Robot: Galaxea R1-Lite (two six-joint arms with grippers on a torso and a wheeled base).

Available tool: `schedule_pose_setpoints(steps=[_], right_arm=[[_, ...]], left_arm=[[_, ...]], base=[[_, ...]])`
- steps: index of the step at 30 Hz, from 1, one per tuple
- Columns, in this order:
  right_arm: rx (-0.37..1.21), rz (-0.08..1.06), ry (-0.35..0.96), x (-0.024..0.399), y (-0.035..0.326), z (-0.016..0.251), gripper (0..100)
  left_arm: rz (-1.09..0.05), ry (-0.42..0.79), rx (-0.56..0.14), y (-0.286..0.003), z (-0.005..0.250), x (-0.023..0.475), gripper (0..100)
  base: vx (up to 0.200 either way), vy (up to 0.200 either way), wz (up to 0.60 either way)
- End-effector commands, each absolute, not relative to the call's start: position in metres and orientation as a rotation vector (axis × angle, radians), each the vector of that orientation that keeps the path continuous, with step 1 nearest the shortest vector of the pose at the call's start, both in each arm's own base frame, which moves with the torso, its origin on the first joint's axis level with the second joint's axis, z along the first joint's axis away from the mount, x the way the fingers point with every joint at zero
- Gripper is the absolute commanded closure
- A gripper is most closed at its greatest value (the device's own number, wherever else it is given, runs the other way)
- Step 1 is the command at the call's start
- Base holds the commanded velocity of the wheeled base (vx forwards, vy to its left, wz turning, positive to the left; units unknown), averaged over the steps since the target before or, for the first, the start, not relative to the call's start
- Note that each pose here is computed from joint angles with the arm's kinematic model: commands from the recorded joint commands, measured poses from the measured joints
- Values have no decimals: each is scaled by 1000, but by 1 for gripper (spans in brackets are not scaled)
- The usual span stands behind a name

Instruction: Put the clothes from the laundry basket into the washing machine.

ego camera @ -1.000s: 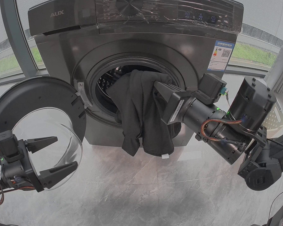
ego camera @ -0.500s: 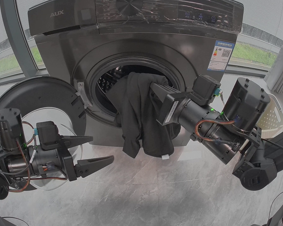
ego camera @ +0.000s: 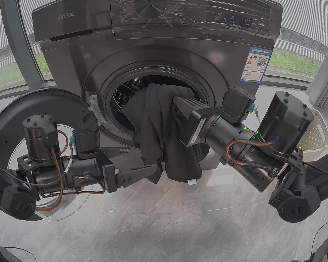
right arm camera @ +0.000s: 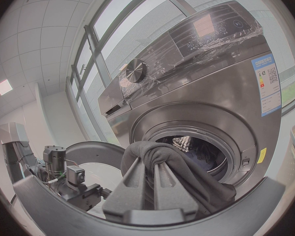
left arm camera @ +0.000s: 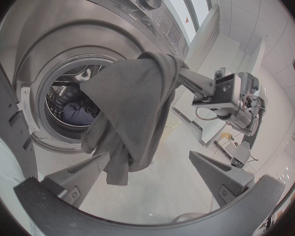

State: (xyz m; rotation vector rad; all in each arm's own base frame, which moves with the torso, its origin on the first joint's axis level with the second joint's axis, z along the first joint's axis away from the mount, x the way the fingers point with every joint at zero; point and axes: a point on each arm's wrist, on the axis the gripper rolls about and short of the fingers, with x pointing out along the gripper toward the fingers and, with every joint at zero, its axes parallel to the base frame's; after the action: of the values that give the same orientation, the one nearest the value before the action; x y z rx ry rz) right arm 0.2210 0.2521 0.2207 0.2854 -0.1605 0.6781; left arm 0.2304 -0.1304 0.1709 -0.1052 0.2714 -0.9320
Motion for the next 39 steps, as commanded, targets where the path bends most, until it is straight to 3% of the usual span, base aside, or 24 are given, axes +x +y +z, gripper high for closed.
schedule_pose_setpoints(steps=[1,26,39], right_arm=[[286,684,-168,219,253,221,100],[276,679,-151,223,258,213,100],[256,674,-151,225,258,211,100]], left_arm=[[-928,303,-118,-143,154,253,0],[-1017,181,-170,-177,166,251,0],[-961,119,-183,-182,164,261,0]], base=[[0,0,0],[0,0,0],[0,0,0]])
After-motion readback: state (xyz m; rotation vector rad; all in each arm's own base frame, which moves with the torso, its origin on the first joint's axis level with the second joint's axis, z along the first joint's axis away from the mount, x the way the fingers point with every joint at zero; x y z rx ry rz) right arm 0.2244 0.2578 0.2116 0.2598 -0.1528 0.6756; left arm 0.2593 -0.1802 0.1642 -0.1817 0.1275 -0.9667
